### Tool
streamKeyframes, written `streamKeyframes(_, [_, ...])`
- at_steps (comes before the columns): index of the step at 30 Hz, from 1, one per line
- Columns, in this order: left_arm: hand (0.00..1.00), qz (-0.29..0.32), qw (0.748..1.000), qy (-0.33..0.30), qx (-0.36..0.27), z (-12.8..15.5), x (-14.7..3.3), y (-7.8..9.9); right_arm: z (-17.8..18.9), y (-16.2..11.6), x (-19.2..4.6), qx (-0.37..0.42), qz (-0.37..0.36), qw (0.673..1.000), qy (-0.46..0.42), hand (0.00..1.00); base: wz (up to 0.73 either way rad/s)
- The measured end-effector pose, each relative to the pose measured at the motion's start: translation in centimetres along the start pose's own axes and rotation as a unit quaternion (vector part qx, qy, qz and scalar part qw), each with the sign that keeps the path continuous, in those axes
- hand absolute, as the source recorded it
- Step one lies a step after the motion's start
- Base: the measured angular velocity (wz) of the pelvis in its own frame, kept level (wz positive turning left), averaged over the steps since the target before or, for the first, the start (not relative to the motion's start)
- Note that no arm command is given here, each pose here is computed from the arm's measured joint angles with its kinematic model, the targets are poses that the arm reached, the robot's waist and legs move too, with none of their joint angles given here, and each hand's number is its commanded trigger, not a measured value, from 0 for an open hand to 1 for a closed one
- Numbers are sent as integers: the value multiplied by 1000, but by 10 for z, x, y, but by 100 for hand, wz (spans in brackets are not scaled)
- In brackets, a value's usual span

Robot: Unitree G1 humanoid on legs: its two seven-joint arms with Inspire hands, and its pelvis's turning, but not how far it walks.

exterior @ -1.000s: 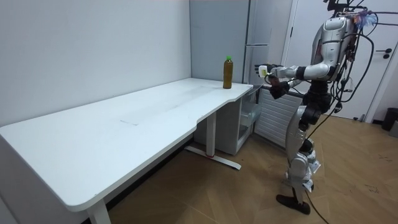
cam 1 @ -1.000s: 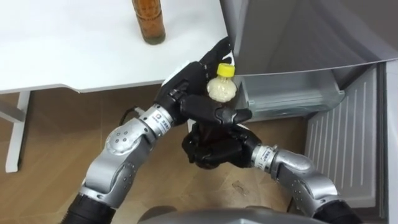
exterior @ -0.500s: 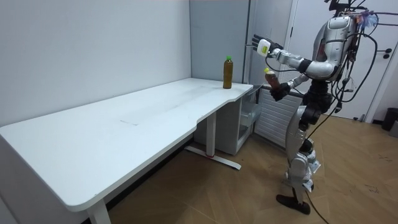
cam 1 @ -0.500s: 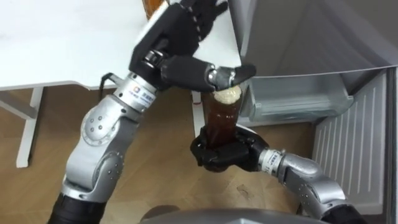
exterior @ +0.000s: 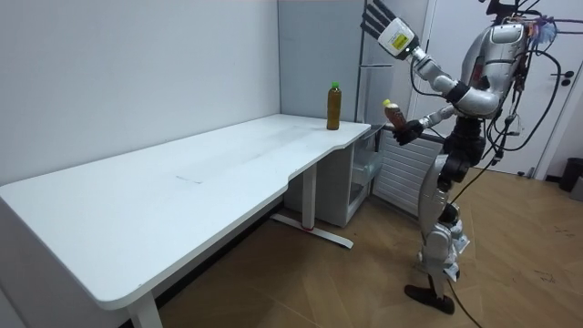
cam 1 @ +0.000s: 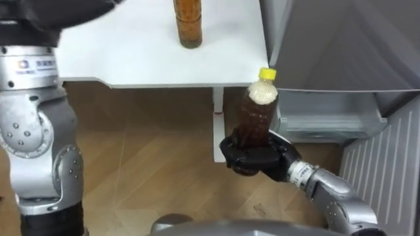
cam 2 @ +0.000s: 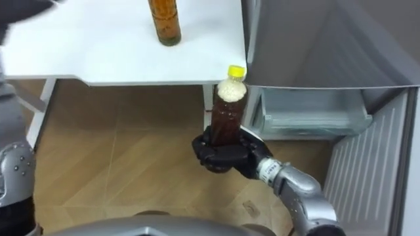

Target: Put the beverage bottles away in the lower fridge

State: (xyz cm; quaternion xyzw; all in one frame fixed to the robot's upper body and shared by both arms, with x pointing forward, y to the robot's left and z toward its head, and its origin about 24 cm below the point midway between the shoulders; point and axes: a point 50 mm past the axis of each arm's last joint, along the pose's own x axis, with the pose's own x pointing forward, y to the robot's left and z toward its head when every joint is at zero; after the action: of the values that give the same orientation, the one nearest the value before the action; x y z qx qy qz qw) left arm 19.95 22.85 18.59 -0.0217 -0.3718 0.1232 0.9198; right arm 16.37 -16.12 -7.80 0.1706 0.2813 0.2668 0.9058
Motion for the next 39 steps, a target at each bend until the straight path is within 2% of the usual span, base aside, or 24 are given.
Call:
streamKeyframes(6, [0,147,988,-40,41,9,-3,31,-8,-4,-8,10,-42,999,-7,100,1])
streamKeyframes(11, [0,258,963,4,75,-10,-15,60,-17,-5,-15,19,-67,998,3,100,7])
streamKeyframes(15, [0,295,949,44,97,-24,-27,72,-22,-6,-18,24,-83,996,8,100,1])
streamKeyframes(21, [0,338,920,136,145,-48,-62,91,-27,-12,-27,38,-123,992,12,100,0])
streamKeyframes(24, [0,342,901,208,167,-71,-83,97,-27,-16,-30,39,-139,989,14,100,1])
streamKeyframes(27, [0,335,872,310,179,-101,-118,97,-27,-17,-30,38,-141,989,15,100,0])
streamKeyframes(29, [0,335,829,410,179,-126,-157,98,-27,-16,-29,43,-143,989,14,100,0])
streamKeyframes(30, [0,335,818,434,177,-131,-168,98,-28,-16,-29,47,-143,988,14,100,0])
streamKeyframes(32, [0,338,770,521,144,-146,-206,96,-34,-18,-27,68,-151,986,21,100,0])
streamKeyframes(33, [0,337,757,543,139,-149,-217,96,-36,-19,-27,71,-157,985,27,100,0])
streamKeyframes(35, [0,349,695,618,118,-151,-260,97,-41,-22,-27,86,-179,979,41,100,0])
streamKeyframes(36, [0,348,680,635,117,-150,-270,97,-41,-22,-27,89,-183,978,42,100,-5])
streamKeyframes(38, [0,347,622,693,117,-144,-308,97,-42,-23,-27,108,-191,975,39,100,-10])
streamKeyframes(39, [0,347,609,704,116,-141,-316,97,-42,-23,-27,108,-191,975,39,100,-13])
